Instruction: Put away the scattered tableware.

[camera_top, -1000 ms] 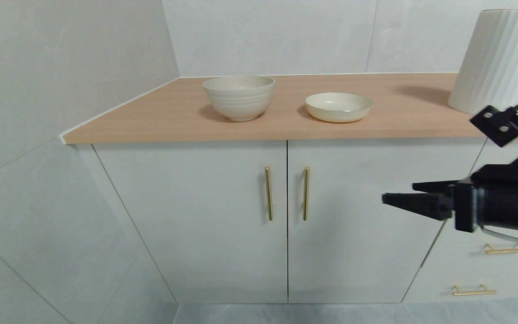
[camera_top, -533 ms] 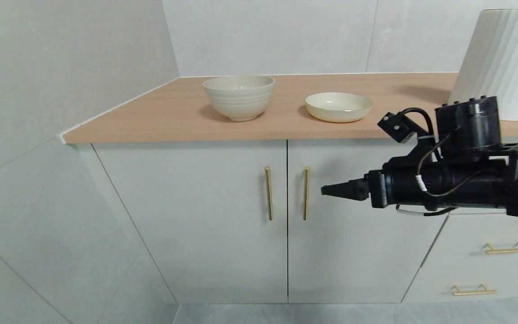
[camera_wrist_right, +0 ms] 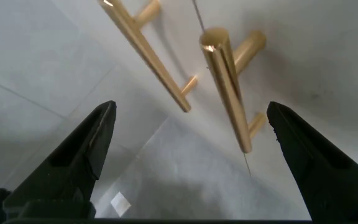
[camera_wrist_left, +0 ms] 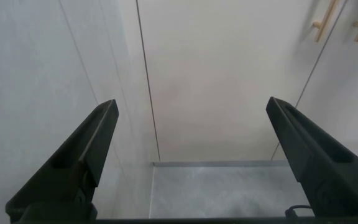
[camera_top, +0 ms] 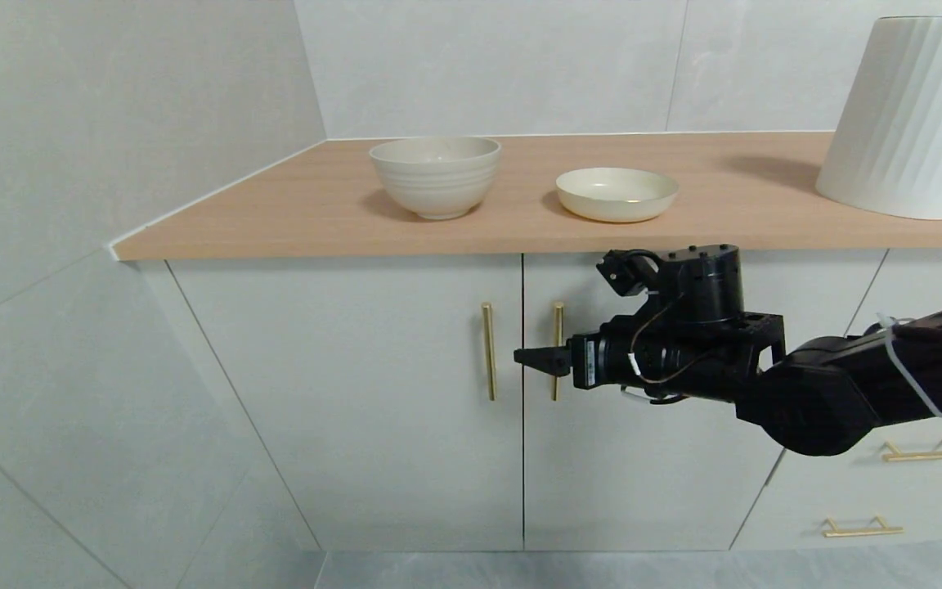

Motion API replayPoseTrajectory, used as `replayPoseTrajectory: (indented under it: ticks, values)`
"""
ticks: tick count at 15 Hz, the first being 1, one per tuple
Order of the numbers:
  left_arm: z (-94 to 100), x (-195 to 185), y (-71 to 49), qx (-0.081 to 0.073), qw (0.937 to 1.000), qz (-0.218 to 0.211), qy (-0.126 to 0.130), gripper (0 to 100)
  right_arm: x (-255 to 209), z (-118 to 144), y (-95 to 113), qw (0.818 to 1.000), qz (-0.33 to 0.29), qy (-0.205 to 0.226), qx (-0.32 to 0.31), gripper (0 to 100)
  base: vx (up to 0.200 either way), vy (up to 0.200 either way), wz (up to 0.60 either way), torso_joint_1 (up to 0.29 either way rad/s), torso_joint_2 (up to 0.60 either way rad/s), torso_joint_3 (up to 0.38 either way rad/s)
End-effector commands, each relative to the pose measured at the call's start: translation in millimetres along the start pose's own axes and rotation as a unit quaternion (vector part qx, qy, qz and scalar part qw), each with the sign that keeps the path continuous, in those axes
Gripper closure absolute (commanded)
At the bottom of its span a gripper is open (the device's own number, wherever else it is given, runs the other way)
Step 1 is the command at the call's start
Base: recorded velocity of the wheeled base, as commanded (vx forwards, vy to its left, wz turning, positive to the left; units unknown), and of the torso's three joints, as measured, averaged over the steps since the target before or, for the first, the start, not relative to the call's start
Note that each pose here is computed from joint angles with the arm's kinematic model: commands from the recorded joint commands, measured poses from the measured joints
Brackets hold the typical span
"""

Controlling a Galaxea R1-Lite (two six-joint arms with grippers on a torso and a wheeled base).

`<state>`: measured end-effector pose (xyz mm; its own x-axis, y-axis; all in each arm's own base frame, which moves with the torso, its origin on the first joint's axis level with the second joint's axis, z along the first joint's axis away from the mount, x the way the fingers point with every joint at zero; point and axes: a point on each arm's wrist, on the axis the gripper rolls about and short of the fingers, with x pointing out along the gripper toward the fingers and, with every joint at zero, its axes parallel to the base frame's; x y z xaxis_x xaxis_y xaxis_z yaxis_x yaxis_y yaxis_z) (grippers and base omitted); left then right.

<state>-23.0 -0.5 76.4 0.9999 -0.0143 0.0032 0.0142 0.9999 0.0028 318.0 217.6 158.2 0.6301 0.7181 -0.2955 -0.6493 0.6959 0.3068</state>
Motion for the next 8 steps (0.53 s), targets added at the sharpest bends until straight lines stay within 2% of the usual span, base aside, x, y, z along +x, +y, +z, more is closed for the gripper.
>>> replayPoseTrajectory:
  ticks: [1, 3, 6, 8]
  values:
    - [0.0, 0.0, 0.0, 0.000, 1.0000, 0.000, 0.000, 0, 12.2, -8.9, -4.7, 1.000, -0.003, 0.008, 0.002, 0, 0.000, 0.000, 0.00, 0.000, 0.00, 0.000]
    - [0.0, 0.0, 0.0, 0.000, 1.0000, 0.000, 0.000, 0, 18.3, -11.7, -6.2, 1.000, -0.007, -0.013, -0.003, 0, 0.000, 0.000, 0.00, 0.000, 0.00, 0.000]
    - [0.0, 0.0, 0.0, 0.000, 1.0000, 0.000, 0.000, 0, 24.0, -15.0, -7.9, 1.000, -0.005, -0.022, -0.004, 0, 0.000, 0.000, 0.00, 0.000, 0.00, 0.000]
    - [0.0, 0.0, 0.0, 0.000, 1.0000, 0.000, 0.000, 0, 25.5, -17.9, -0.4, 1.000, 0.007, -0.027, -0.007, 0, 0.000, 0.000, 0.00, 0.000, 0.00, 0.000]
